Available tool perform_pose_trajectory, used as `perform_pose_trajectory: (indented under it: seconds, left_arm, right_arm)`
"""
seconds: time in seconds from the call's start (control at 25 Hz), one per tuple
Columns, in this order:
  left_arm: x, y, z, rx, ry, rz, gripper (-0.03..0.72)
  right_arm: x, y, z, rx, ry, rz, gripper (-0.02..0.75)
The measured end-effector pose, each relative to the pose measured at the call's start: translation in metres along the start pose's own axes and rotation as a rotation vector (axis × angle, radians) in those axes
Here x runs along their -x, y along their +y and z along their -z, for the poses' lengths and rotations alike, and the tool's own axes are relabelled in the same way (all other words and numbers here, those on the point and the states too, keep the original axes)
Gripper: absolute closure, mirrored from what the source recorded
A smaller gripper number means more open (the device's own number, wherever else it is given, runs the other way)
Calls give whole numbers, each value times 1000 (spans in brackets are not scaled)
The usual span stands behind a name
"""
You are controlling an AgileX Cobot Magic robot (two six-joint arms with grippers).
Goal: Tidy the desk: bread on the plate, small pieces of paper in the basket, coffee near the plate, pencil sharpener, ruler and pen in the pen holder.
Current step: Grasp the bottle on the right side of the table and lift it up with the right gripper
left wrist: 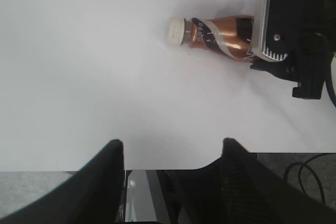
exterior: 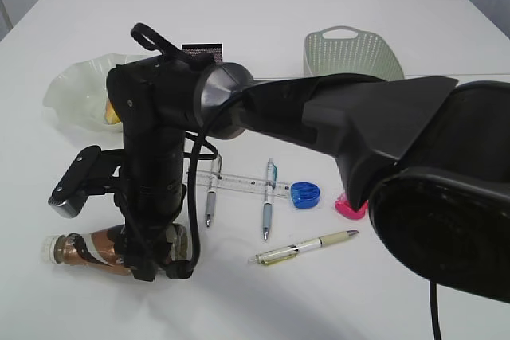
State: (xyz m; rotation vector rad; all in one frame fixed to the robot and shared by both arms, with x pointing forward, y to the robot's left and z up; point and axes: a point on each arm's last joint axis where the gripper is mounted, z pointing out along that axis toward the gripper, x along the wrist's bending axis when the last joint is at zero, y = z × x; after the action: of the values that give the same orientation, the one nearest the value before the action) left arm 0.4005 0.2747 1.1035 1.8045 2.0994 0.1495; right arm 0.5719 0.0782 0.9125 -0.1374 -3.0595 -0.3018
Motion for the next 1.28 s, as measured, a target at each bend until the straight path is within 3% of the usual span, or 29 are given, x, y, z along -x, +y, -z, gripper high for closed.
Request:
perform_pose_trajectory:
  seconds: [0.2,0.52,1.28]
  left_arm:
    - [0,0,0,0,0,0,255]
    - [0,0,0,0,0,0,255]
    - [0,0,0,0,0,0,255]
  right_arm:
    - [0,0,0,0,0,0,182]
    - [0,0,1,1,-1,1,352]
    - [-1,1,1,12,13,-76,360]
